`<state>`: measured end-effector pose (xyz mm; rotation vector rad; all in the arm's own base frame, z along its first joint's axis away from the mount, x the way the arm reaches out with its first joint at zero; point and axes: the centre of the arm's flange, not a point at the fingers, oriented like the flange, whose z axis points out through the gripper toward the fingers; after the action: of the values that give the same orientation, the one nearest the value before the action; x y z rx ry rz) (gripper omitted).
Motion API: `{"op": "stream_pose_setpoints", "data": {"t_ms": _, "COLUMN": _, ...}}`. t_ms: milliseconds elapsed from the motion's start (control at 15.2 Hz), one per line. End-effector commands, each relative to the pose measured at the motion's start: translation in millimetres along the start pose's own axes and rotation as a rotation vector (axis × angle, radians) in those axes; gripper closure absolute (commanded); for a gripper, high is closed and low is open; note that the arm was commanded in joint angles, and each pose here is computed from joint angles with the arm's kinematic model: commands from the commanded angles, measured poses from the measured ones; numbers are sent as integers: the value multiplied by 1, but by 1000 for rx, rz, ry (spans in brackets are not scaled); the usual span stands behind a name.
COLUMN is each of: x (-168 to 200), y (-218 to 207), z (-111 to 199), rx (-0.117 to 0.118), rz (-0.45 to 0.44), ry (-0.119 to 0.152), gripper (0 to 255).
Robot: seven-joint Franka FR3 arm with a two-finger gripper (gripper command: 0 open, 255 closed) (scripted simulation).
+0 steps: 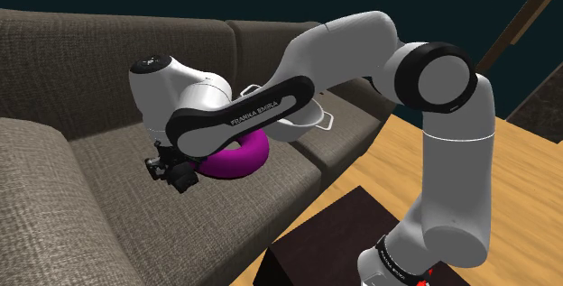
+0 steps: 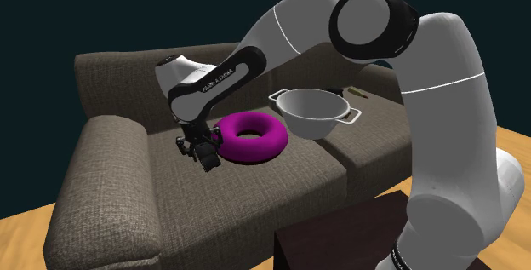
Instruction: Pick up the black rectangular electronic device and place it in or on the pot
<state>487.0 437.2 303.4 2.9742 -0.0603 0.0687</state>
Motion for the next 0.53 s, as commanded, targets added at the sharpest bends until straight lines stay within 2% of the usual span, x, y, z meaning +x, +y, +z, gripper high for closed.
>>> {"op": "stream_pose_setpoints", "data": {"t_ms": 0, "x": 2, "y": 1, "z": 1, "rx": -1, "rz": 2, "ry": 0, "gripper": 255}}
{"op": "stream_pose_setpoints", "data": {"t_ms": 132, "x": 1, "y": 2, "z": 1, "rx": -1, "rz": 2, "ry": 0, "gripper": 255}}
{"op": "stream_pose_setpoints", "data": {"t_ms": 462, "x": 2, "y": 6, "z": -25, "rx": -1, "rz": 2, "ry": 0, "gripper": 255}}
